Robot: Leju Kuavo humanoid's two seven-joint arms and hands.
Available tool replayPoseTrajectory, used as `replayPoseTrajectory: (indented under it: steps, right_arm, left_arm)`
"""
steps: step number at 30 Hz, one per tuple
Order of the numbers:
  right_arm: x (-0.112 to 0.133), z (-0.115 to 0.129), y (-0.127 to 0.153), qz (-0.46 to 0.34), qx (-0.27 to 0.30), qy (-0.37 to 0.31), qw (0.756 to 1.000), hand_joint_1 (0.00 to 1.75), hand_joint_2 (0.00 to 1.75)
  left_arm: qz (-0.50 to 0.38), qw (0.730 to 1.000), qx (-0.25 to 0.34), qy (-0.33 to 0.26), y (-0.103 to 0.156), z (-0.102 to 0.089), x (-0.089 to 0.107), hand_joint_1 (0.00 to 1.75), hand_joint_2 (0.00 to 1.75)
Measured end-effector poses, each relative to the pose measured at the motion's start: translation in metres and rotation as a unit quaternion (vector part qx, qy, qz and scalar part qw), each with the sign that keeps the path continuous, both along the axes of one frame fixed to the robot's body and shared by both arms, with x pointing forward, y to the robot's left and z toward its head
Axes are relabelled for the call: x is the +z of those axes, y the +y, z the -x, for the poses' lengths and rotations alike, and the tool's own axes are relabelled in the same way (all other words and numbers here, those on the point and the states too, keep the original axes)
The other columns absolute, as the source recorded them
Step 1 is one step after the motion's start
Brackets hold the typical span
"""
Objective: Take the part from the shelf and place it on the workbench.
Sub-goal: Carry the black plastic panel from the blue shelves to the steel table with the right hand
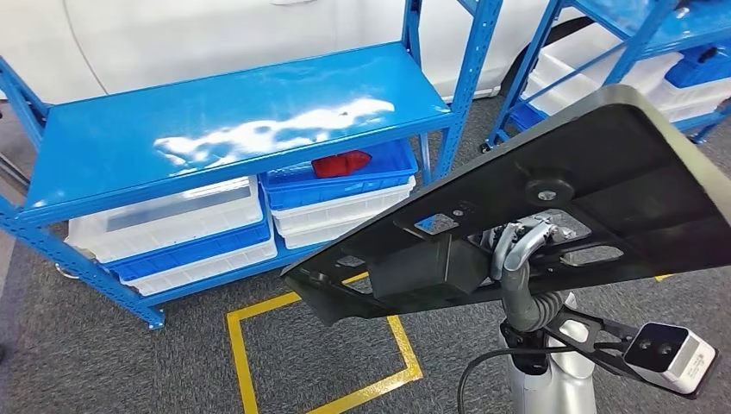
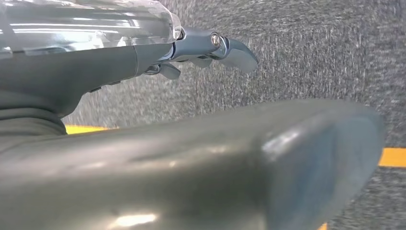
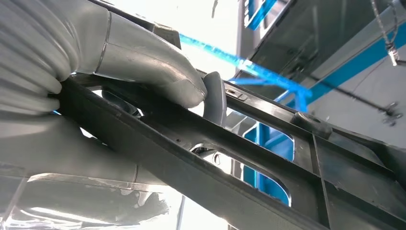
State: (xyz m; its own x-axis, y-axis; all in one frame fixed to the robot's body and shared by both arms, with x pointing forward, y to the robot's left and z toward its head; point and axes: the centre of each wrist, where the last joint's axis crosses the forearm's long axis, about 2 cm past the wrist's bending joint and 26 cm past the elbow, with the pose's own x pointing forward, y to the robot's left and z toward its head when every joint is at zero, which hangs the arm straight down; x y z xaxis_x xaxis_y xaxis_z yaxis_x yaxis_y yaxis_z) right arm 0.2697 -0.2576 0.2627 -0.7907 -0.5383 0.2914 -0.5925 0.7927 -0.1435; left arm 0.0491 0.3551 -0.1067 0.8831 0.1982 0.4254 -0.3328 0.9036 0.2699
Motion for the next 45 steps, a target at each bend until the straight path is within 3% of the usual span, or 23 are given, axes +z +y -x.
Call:
replayPoseTrajectory:
  steps: [19, 29, 37, 45]
  right_arm:
    - [0.005, 0.017, -0.002, -0.008, -0.03, -0.012, 0.999, 1.71, 1.75]
    - [0.023, 0.028, 0.026, 0.01, 0.02, -0.053, 0.998, 1.71, 1.75]
    - [0.04, 0.019, 0.042, 0.017, 0.046, -0.082, 0.995, 1.71, 1.75]
    - [0.046, 0.01, 0.049, 0.011, 0.059, -0.086, 0.994, 1.71, 1.75]
  left_arm:
    - [-0.005, 0.999, -0.032, -0.002, 0.003, -0.006, 0.001, 0.0, 0.0]
    - [0.01, 0.999, -0.033, 0.009, -0.014, 0.0, -0.001, 0.0, 0.0]
    - [0.032, 0.999, -0.03, 0.001, -0.032, -0.003, -0.002, 0.0, 0.0]
    - [0.026, 1.0, -0.017, 0.006, -0.032, -0.003, -0.002, 0.0, 0.0]
